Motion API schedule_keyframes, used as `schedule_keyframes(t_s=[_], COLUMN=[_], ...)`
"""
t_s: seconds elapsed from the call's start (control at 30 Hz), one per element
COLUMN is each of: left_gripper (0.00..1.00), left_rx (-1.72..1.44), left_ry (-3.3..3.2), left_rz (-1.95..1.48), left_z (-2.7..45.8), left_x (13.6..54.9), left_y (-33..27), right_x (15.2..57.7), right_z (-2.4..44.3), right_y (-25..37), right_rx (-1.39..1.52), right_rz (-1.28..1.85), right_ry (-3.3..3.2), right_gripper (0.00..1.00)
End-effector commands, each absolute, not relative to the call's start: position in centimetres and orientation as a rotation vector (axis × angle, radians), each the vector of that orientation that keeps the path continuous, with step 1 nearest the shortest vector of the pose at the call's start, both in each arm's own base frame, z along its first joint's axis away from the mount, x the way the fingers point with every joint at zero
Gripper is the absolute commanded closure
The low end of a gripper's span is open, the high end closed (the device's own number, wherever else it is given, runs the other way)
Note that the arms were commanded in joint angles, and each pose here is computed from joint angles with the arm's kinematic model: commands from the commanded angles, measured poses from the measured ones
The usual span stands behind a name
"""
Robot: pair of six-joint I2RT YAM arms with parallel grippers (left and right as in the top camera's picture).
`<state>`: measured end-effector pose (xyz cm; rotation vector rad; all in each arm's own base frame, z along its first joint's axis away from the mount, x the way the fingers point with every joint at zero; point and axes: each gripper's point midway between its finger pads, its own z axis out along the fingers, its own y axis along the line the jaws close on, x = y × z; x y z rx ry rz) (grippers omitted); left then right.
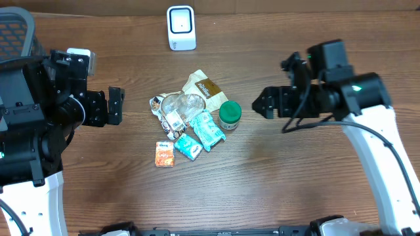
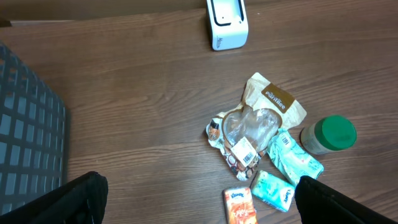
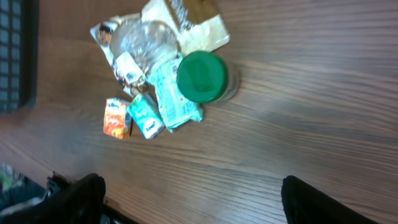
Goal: Scan the item barcode
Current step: 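Move the right gripper from rest toward the green-capped jar, then lower the right gripper over the jar and grasp its green cap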
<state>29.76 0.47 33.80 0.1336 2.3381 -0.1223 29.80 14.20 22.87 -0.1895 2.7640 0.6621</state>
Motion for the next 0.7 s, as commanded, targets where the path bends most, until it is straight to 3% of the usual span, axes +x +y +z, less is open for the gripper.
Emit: schedule_keyframes(t_s=[0.0,0.17,0.3,0.67], left_gripper=[0.00,0.00,0.00,0.00], left_rx=[0.167,0.166,0.167,0.166], left_ry=[2.317,2.322,2.324,2.324], left_rz=[-0.120,-0.121,-0.122,-0.122], left_z=[34.5,34.4,34.3,34.3], left_x=[30.0,29.9,29.9,29.9], left_y=[0.4,0.4,0.4,0.4], right_x=[29.9,30.5,32.1,34.5], right_z=[22.0,20.5,19.1,13.5], right_y=[16.0,18.4,18.9,20.0], right_rx=[-0.231,-0.266,-0.330,-0.798], right_rz=[0.685,0.684,0.454,0.087], right_ry=[2.793,2.814,2.777,2.714], right_gripper=[0.14,0.14,0.09,0.02])
